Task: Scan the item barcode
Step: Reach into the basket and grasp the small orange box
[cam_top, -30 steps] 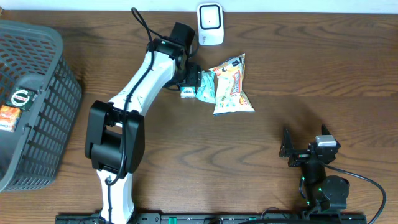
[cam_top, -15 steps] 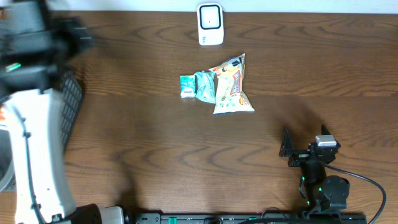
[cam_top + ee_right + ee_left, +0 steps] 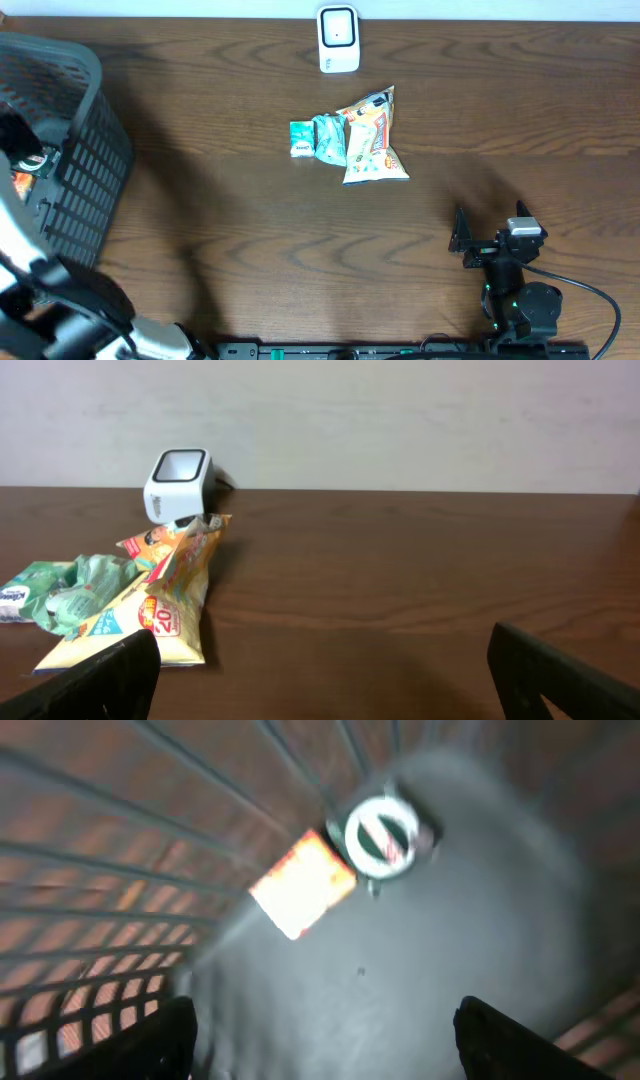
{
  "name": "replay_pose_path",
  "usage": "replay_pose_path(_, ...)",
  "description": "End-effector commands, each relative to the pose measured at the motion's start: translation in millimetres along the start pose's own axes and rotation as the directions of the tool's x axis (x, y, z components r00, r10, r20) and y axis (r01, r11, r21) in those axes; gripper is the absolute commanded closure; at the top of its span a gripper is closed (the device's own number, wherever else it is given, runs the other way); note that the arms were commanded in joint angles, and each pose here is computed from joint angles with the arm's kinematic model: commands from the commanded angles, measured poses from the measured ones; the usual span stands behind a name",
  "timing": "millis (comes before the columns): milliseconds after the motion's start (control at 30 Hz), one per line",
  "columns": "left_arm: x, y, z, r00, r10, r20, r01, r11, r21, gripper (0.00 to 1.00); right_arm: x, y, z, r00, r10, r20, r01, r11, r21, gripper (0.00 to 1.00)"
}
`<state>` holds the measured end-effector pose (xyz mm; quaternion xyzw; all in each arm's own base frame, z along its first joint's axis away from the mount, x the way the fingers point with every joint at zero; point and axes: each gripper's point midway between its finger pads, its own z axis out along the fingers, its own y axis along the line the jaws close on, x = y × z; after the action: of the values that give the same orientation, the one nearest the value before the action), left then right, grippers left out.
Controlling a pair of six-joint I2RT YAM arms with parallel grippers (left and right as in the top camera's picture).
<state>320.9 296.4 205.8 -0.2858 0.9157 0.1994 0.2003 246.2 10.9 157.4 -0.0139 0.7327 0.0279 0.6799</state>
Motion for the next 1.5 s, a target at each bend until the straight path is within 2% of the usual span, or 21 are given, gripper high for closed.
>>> replay_pose_path(0, 20.8, 5.8, 35.7, 0.965, 0.230, -0.128, -0.238, 0.970, -0.048, 0.19, 0.4, -1.1, -0.2, 1.000, 0.011, 0.001, -0.011, 1.000, 0.005, 0.01)
replay_pose_path(100, 29.6, 18.4, 59.4, 0.944, 0.255, -0.210, -0.284, 0.951, -0.121, 0.19, 0.4, -1.1, -0.2, 1.000, 0.011, 0.001, -0.011, 1.000, 0.005, 0.01)
replay_pose_path(433, 52.8, 3.0, 129.3, 0.859, 0.404, -0.315, -0.434, 0.900, -0.030, 0.22, 0.4, -1.1, -0.2, 1.000, 0.011, 0.001, -0.011, 1.000, 0.005, 0.01)
replay_pose_path(600, 42.4, 9.2, 146.0, 0.880, 0.386, -0.276, -0.418, 0.906, -0.063, 0.26, 0.4, -1.1, -0.2, 1.000, 0.011, 0.001, -0.011, 1.000, 0.005, 0.01)
replay_pose_path(667, 43.4, 16.8, 148.5, 0.866, 0.414, -0.281, -0.446, 0.893, -0.057, 0.28, 0.4, -1.1, -0.2, 1.000, 0.011, 0.001, -0.011, 1.000, 0.005, 0.01)
replay_pose_path(800, 48.4, 14.7, 155.4, 0.878, 0.409, -0.249, -0.416, 0.909, 0.024, 0.28, 0.4, -1.1, -0.2, 1.000, 0.011, 0.001, -0.011, 1.000, 0.005, 0.01)
replay_pose_path(1033, 41.2, 16.2, 161.2, 0.891, 0.402, -0.209, -0.406, 0.914, 0.028, 0.29, 0.4, -1.1, -0.2, 1.000, 0.011, 0.001, -0.011, 1.000, 0.005, 0.01)
replay_pose_path(1133, 42.6, 9.2, 167.8, 0.891, 0.409, -0.197, -0.406, 0.912, 0.058, 0.36, 0.4, -1.1, -0.2, 1.000, 0.011, 0.001, -0.011, 1.000, 0.005, 0.01)
replay_pose_path(1333, 55.9, 3.9, 184.1, 0.878, 0.419, -0.233, -0.411, 0.908, 0.083, 0.37, 0.4, -1.1, -0.2, 1.000, 0.011, 0.001, -0.011, 1.000, 0.005, 0.01)
replay_pose_path(1467, 56.6, 3.6, 184.8, 0.877, 0.419, -0.234, -0.411, 0.908, 0.084, 0.53, 0.4, -1.1, -0.2, 1.000, 0.011, 0.001, -0.011, 1.000, 0.005, 0.01)
